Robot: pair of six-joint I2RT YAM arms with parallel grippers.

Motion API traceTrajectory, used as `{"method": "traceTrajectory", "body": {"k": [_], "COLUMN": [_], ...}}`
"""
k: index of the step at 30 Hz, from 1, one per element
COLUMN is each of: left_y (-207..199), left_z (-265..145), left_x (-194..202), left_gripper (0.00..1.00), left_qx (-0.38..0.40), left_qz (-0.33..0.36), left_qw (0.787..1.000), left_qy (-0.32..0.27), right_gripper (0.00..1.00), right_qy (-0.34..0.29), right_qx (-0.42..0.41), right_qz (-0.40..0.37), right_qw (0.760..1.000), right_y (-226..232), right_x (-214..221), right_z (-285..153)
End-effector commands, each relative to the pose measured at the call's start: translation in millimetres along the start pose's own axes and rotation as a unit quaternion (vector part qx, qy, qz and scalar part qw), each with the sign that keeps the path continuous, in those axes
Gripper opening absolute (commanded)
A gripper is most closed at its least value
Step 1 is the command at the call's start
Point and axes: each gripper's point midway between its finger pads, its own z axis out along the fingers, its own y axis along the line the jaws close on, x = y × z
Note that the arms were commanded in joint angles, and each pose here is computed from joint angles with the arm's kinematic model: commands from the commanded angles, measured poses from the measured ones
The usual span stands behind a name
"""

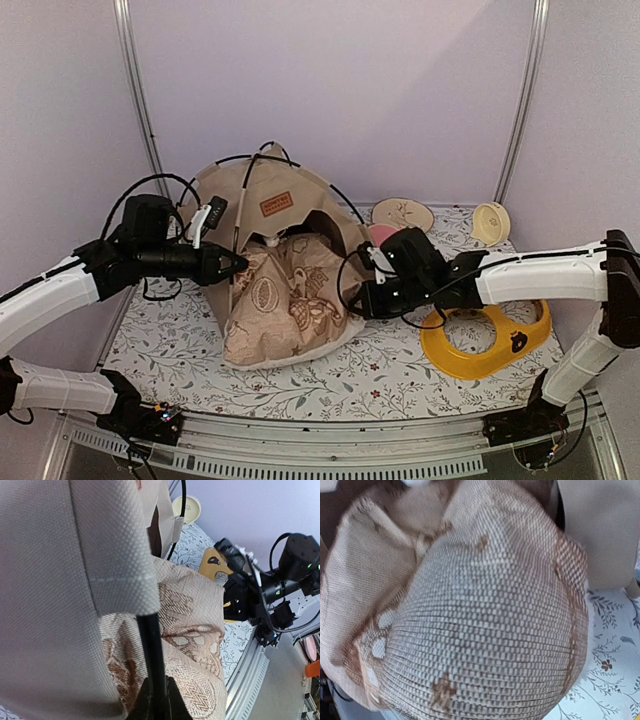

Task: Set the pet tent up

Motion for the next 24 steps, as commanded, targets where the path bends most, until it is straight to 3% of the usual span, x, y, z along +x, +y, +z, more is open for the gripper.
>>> {"method": "traceTrajectory", "body": {"k": [1,5,9,14,19,24], "left_y": [-21.9,-32.5,-45.3,-54.8,-37.8,-14.9], "left_z": [-0.8,-2.9,-8.7,-16.4,-12.5,-8.9], "left_x": [-2.8,-3.0,-7.7,-18.0,-23.2,-21.8], "left_gripper": [0.00,0.00,0.00,0.00,0.00,0.00], "left_qx": [0.051,0.078,0.106,0.118,0.072,0.013], "left_qz": [0.013,0.019,0.028,0.030,-0.001,-0.031], "left_qw": [0.999,0.997,0.994,0.992,0.997,0.999], "left_qy": [0.006,0.010,0.007,-0.009,-0.025,-0.033], "right_gripper": [0.00,0.00,0.00,0.03,0.45,0.78], "right_qy": [-0.130,-0.184,-0.206,-0.137,-0.131,-0.134], "right_qx": [-0.026,0.002,0.069,0.094,0.075,0.074], "right_qz": [-0.042,-0.055,-0.056,-0.041,-0.037,-0.054], "right_qw": [0.990,0.981,0.975,0.985,0.988,0.987], "right_y": [50.5,59.5,34.7,-2.4,5.7,15.1], "right_x": [-91.6,-132.0,-143.9,-121.5,-114.1,-105.5], "right_z": [-28.9,-38.7,-13.2,41.8,18.8,-24.3]}}
